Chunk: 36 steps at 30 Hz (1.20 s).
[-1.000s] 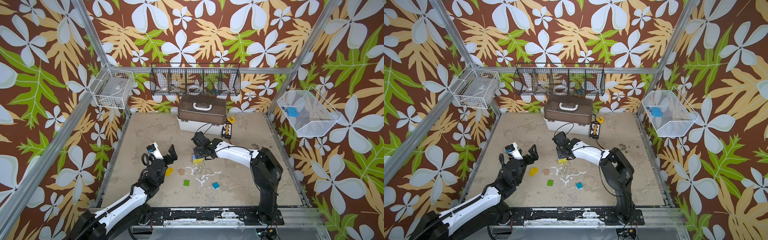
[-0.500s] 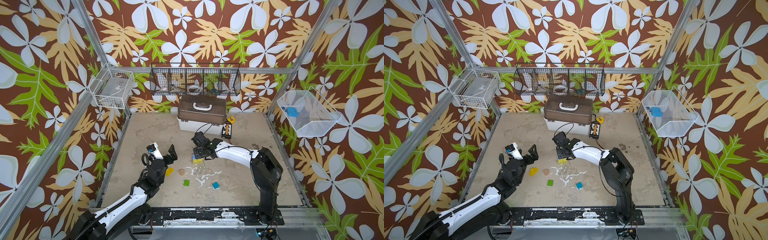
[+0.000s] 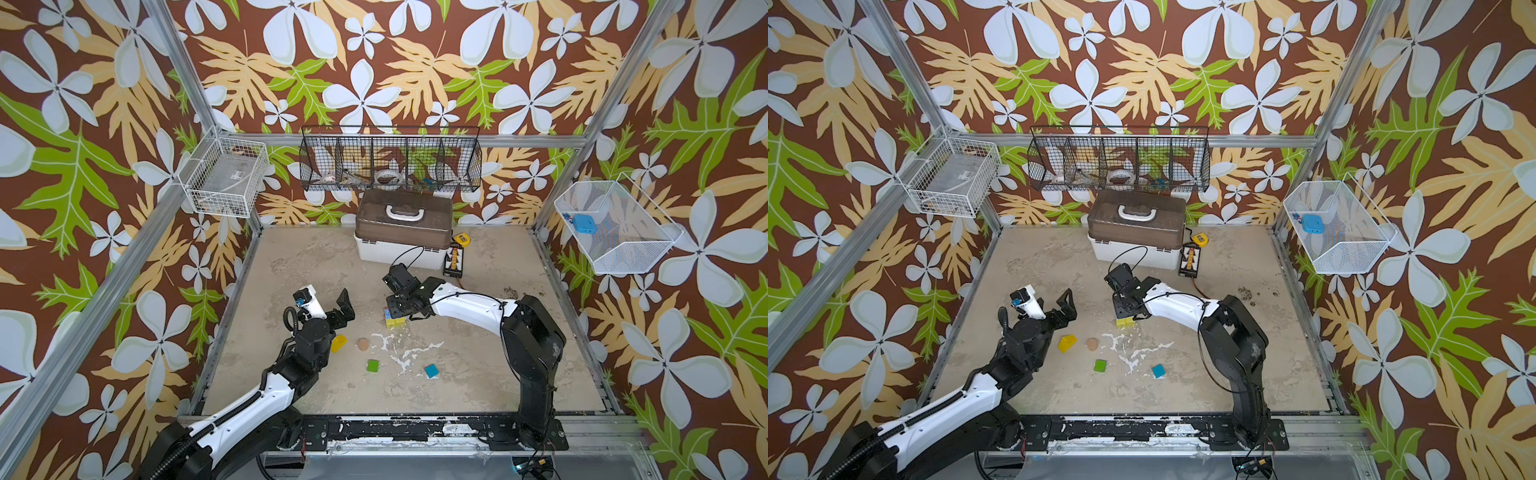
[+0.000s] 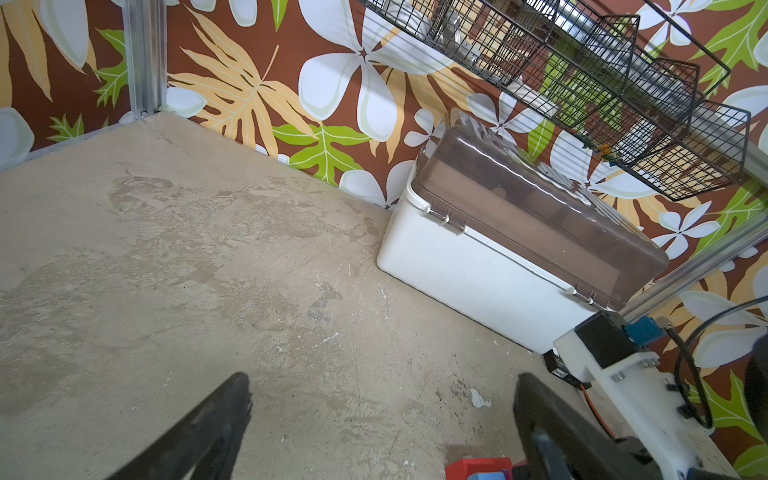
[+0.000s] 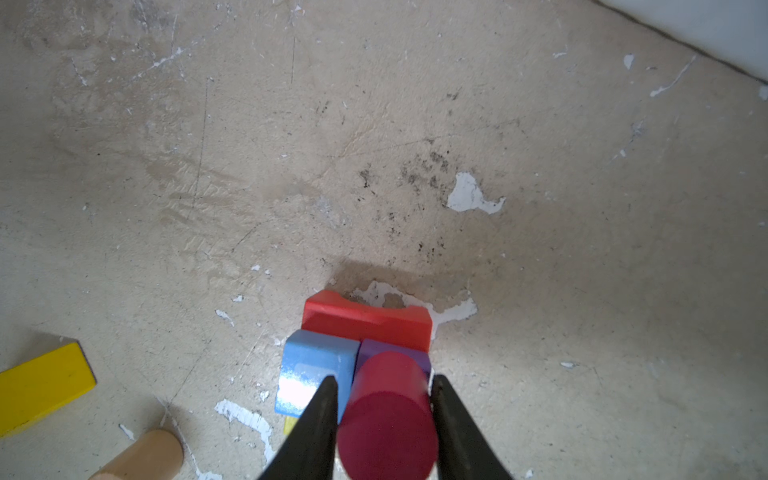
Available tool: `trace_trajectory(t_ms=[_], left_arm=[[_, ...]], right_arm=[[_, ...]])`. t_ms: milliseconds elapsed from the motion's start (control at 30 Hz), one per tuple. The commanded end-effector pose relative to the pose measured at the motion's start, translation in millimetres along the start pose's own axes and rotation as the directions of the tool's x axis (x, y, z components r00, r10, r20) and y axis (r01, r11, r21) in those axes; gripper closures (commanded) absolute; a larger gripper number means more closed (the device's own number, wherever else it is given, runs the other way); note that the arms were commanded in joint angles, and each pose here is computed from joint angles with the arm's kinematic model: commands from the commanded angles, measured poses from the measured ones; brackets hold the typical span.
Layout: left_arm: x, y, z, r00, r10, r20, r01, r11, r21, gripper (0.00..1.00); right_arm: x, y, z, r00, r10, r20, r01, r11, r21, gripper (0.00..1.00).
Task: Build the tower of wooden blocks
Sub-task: 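Hold the pink cylinder on the purple cube, then open the right gripper, then raise the right gripper away while the left gripper moves over the tan wooden cylinder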
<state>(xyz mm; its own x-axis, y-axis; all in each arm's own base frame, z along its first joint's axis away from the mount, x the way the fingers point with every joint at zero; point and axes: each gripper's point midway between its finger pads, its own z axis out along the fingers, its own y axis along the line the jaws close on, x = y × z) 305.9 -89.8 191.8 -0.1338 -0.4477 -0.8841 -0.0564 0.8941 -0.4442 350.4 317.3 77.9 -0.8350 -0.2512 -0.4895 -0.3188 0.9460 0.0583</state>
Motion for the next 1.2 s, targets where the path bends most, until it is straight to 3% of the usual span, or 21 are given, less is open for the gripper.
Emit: trace_trajectory(t_ms=[0, 233, 400, 533, 700, 967, 1167], left_arm=[[-4.7, -2.9, 0.6, 1.000, -0.003, 0.013, 0.003, 1.000, 0.008, 0.00], [3.6, -14.3, 1.2, 0.999, -0.013, -0.037, 0.016, 0.998, 0.069, 0.00], [18.4, -23.8, 0.5, 0.980, 0.022, -0.197, -0.008, 0.998, 0.069, 0.00], [54.8, -39.4, -14.0, 0.918, 0.055, -0.394, 0.016, 0.985, 0.175, 0.01], [100.7, -38.8, -36.0, 0.833, 0.136, -0.536, -0.032, 0.979, 0.199, 0.04], [139.9, -21.7, -49.4, 0.761, 0.207, -0.616, -0.122, 0.977, 0.177, 0.07], [149.8, -5.5, -56.1, 0.740, 0.254, -0.623, -0.183, 0.967, 0.177, 0.10]], right_arm=[[-4.6, -1.5, -7.0, 1.000, 0.000, 0.018, 0.000, 1.000, 0.004, 0.55], [-19.1, -8.7, -38.8, 0.995, 0.001, 0.097, -0.002, 1.000, 0.015, 0.49], [-29.8, -32.7, -66.9, 0.983, 0.064, 0.173, -0.066, 0.998, 0.003, 0.46], [-33.9, -71.2, -85.1, 0.952, 0.196, 0.234, -0.193, 0.981, -0.037, 0.44], [-26.7, -114.1, -96.3, 0.899, 0.326, 0.293, -0.325, 0.944, -0.054, 0.40], [-16.3, -138.6, -112.9, 0.844, 0.373, 0.386, -0.393, 0.919, -0.028, 0.34], [-14.4, -138.4, -105.2, 0.851, 0.372, 0.371, -0.394, 0.919, -0.017, 0.32]])
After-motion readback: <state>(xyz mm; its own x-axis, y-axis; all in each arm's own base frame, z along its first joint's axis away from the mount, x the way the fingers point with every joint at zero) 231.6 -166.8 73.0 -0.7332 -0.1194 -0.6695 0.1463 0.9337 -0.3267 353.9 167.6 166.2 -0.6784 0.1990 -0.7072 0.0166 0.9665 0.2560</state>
